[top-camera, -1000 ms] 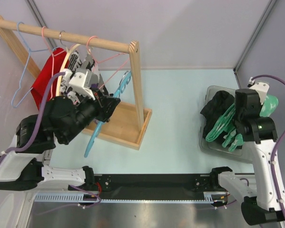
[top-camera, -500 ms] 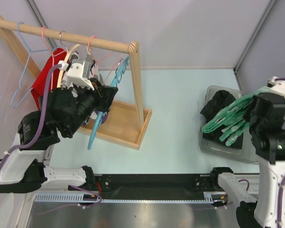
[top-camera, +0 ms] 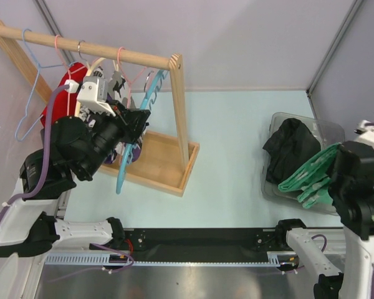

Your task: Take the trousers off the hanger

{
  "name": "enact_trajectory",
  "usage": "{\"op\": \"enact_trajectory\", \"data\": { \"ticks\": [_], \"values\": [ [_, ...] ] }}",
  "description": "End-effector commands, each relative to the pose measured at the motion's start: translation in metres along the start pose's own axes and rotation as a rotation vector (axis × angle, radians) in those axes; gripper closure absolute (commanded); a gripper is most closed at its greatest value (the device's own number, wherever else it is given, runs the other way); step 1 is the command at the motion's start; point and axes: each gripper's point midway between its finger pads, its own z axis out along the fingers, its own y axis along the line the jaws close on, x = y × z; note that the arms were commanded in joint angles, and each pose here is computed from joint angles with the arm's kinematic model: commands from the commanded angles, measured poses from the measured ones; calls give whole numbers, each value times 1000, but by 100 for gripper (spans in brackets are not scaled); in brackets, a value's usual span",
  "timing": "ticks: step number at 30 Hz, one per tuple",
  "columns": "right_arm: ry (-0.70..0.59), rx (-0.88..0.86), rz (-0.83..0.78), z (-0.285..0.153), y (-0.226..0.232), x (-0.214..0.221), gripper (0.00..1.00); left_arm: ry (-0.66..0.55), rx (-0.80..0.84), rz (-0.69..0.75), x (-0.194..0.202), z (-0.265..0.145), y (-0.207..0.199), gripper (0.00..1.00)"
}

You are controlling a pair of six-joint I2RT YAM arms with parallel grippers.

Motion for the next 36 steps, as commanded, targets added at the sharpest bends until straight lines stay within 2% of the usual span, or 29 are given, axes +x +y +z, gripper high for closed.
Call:
{"op": "enact_trajectory", "data": {
  "ticks": [1, 8, 11, 13, 14, 15, 18, 21, 29, 36],
  "values": [
    [13, 17, 14, 46, 36, -2, 100, -38, 7, -19, -9, 8, -4, 100],
    [159, -17, -14, 122, 88, 33, 100, -36, -15, -27, -10, 12, 5, 100],
    [205, 0, -10, 150, 93, 46, 98, -24, -17, -34, -8, 16, 8, 100],
    [216, -20, 9, 156, 99, 46, 86, -16, -19, -39, -6, 18, 10, 100],
    [223, -39, 11, 157, 103, 46, 77, -15, -17, -42, -7, 19, 11, 100],
    [247, -58, 9, 160, 110, 50, 56, -13, -16, -48, -6, 20, 11, 100],
    [269, -65, -13, 154, 110, 51, 25, -15, -13, -59, -9, 25, 12, 100],
    [240, -110, 3, 136, 112, 41, 9, -11, 1, -68, -12, 31, 11, 100],
    [144, -300, 19, 77, 137, 17, 6, -31, 27, -111, -27, 45, 9, 100],
    [132, -424, 3, 45, 166, 17, 6, -35, 26, -165, -33, 62, 4, 100]
  ]
}}
